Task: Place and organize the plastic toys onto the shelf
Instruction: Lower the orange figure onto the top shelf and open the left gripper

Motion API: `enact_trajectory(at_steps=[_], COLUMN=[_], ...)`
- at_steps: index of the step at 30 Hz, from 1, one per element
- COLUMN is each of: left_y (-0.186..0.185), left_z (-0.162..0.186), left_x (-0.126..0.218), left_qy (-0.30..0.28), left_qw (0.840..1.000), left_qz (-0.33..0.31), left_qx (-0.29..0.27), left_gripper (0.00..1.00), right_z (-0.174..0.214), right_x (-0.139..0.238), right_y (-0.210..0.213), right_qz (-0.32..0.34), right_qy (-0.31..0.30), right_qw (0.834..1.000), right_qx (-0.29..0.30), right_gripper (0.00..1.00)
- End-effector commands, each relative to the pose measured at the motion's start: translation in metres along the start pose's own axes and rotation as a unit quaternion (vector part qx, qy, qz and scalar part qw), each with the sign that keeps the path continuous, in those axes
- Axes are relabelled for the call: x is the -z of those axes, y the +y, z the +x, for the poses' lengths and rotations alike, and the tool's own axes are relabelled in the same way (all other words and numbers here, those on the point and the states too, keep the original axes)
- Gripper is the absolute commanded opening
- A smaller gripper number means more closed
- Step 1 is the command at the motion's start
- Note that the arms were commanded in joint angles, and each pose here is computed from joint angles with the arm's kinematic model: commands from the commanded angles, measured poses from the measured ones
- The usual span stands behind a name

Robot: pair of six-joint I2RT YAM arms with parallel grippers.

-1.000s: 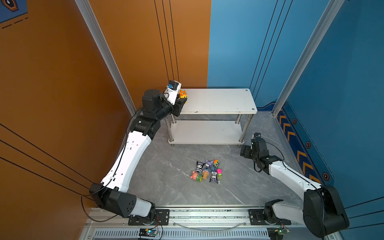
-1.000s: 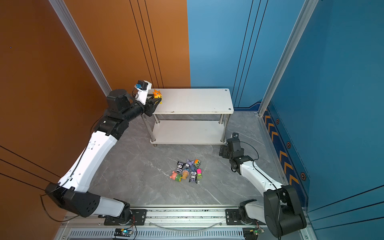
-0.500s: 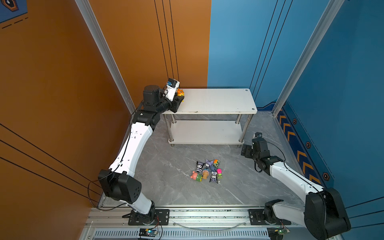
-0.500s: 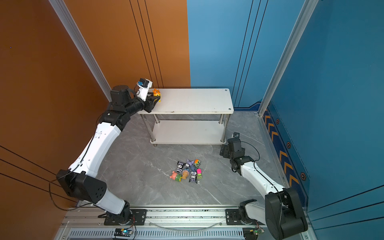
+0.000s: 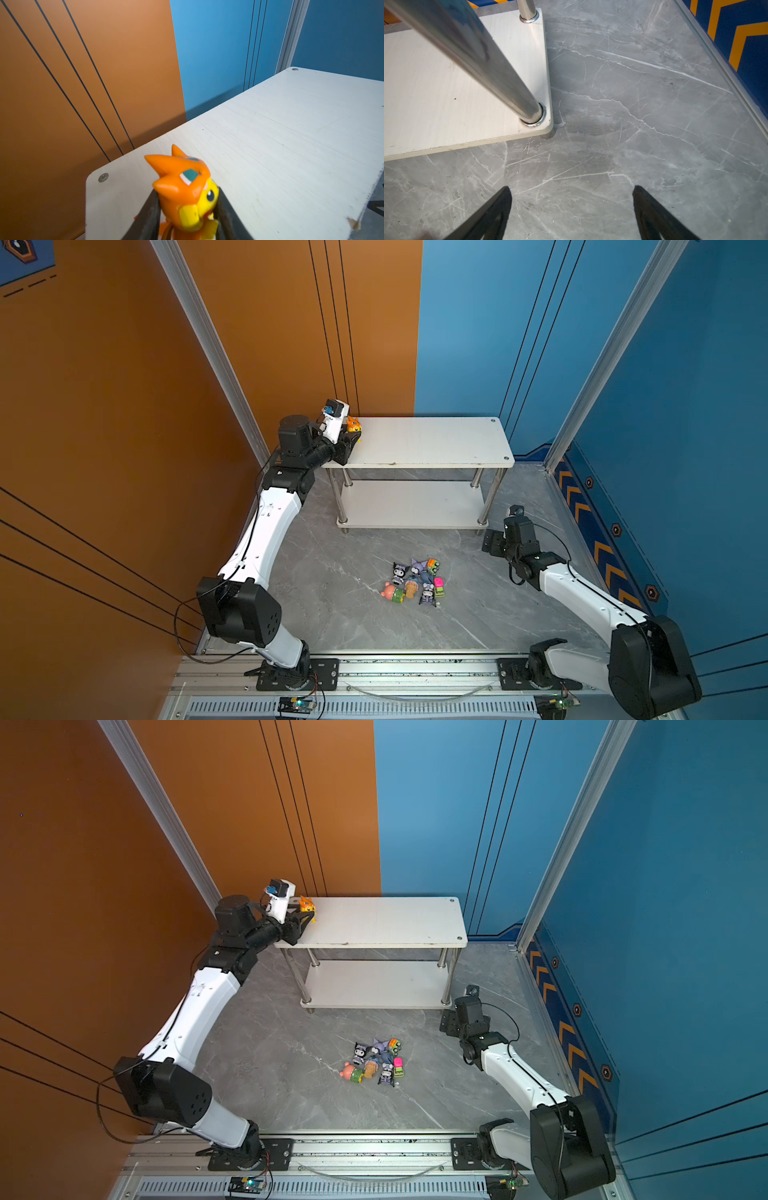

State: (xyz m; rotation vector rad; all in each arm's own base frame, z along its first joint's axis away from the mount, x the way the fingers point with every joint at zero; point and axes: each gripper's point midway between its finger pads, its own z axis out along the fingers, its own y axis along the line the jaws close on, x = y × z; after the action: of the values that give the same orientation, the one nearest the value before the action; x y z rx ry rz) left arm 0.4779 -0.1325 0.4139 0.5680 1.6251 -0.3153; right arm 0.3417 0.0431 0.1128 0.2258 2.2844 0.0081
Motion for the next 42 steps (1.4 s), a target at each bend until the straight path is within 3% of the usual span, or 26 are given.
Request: enact_trajectory(at_steps=[1, 29, 34, 36, 37, 42], left_y=[-0.002, -0.009, -0.010, -0.011, -0.011, -0.010], left_z=[-0.004, 0.007, -0.004, -0.010, -0.011, -0.023], left_x=[-0.001, 0.001, 0.006, 0.009, 0.010, 0.026], left_qy=[-0.017, -0.012, -0.024, -0.029, -0.030, -0.055], left_qw=[1.000, 1.000, 0.999, 0.999, 0.999, 0.998], left_qz=[0.013, 0.023, 0.024, 0.025, 0.024, 0.009], left_qx=[0.002, 0.009, 0.004, 0.002, 0.002, -0.003], left_gripper=[0.41, 0.53, 0.66, 0.82, 1.00, 0.98], right_z=[0.003, 0.004, 0.004, 0.004, 0.004, 0.004], right_x=[0.003, 0.003, 0.003, 0.003, 0.003, 0.003], right_y=[-0.005, -0.007, -0.008, -0.008, -0.008, -0.007], right_qz=[0.013, 0.015, 0.016, 0.016, 0.015, 0.013], right_qy=[0.004, 0.006, 0.006, 0.006, 0.006, 0.007], right_qw=[1.000, 1.000, 1.000, 1.000, 1.000, 1.000], right_qx=[0.004, 0.003, 0.003, 0.003, 0.002, 0.003], right_gripper=[0.93, 0.93, 0.93, 0.93, 0.93, 0.93])
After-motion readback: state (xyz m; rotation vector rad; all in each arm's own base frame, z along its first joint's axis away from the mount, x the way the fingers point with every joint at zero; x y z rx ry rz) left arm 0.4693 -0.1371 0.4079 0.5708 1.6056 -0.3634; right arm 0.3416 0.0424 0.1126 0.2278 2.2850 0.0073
